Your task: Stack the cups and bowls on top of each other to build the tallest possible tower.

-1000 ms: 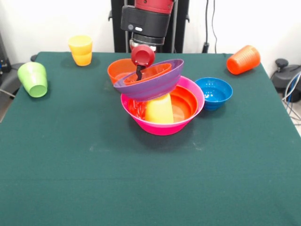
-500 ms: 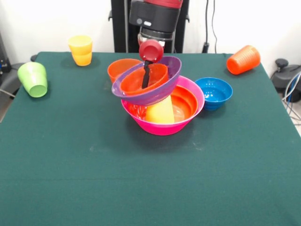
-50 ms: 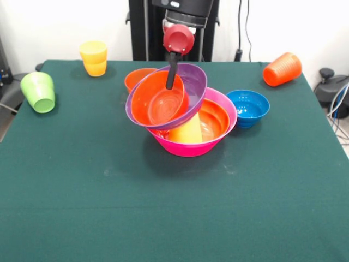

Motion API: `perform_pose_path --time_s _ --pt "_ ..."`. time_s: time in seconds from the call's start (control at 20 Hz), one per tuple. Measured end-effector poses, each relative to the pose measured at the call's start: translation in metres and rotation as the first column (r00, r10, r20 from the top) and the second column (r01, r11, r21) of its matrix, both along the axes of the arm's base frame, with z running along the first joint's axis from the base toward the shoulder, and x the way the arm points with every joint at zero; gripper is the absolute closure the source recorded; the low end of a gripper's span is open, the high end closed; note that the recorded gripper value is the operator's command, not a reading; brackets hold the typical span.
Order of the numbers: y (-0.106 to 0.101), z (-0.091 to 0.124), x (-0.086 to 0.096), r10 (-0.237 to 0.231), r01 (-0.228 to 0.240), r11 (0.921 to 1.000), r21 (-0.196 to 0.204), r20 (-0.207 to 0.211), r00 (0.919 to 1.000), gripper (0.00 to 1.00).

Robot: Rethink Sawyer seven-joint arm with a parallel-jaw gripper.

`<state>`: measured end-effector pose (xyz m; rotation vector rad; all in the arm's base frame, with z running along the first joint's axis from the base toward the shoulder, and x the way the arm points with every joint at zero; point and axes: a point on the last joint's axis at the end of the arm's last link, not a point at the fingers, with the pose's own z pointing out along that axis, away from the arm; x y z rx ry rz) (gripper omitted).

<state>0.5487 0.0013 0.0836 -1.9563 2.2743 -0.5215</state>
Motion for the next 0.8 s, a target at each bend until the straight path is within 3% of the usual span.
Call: perform_pose_path --time_s 0.3,0.8 --pt "-0.001 0.015 0.007 -0.001 0.001 1.0000 -0.004 0.031 0.9995 0.00" --pt "0.009 0.012 0.005 0.011 -0.011 0.9999 -0.001 0.025 0.9996 0.00"
